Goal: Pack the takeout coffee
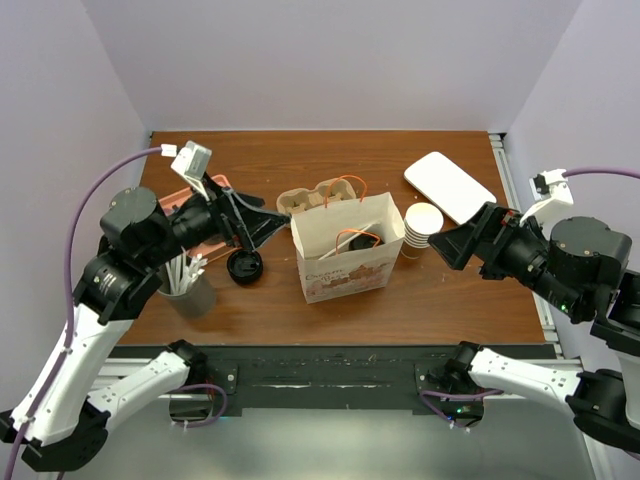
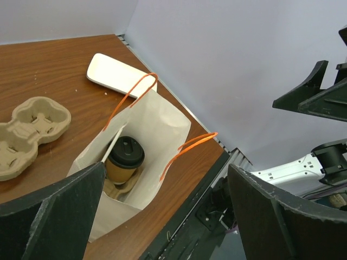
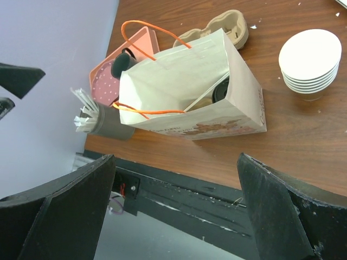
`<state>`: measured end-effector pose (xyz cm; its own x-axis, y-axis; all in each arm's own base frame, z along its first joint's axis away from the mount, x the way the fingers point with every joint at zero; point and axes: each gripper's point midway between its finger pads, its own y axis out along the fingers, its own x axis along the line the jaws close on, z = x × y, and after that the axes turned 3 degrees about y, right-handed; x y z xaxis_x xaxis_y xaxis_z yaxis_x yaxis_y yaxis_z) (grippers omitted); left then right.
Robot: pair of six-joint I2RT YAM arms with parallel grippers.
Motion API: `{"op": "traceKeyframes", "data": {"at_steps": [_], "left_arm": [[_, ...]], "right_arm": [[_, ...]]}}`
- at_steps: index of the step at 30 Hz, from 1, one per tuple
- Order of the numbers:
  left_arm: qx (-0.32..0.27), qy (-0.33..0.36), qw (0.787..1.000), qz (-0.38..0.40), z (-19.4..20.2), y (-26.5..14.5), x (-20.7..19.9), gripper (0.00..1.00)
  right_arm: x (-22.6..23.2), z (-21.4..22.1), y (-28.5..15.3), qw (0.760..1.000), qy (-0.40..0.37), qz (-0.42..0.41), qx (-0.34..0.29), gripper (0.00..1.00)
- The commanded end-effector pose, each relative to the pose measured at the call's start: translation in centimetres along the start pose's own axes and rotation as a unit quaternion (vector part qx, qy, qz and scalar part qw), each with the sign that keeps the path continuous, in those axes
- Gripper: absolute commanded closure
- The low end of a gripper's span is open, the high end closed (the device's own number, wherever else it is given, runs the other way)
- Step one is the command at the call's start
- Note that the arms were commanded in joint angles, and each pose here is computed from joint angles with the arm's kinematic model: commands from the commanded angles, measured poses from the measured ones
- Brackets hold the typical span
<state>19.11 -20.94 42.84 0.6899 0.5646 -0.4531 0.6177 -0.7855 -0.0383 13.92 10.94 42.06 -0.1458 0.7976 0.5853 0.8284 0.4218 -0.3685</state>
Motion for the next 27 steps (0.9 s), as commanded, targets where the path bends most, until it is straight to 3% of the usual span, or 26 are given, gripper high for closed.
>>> {"op": "traceKeyframes", "data": {"at_steps": [1, 7, 27], "left_arm": [[-0.028, -0.010, 0.999, 0.026, -0.5, -0.8, -1.2, 0.00], [-0.030, -0.011, 0.999, 0.014, 0.0, -1.4, -0.7, 0.00], [-0.034, 0.017, 0.999, -0.001, -0.8, -2.0, -0.7, 0.00]], "right_arm": [[1.1, -1.0, 0.1, 0.999, 0.026, -0.017, -0.018, 0.01], [1.5, -2.3, -0.2, 0.999, 0.022, -0.023, -0.044, 0.01], [2.0, -2.3, 0.4, 0.999, 0.011, -0.025, -0.040, 0.01]]}}
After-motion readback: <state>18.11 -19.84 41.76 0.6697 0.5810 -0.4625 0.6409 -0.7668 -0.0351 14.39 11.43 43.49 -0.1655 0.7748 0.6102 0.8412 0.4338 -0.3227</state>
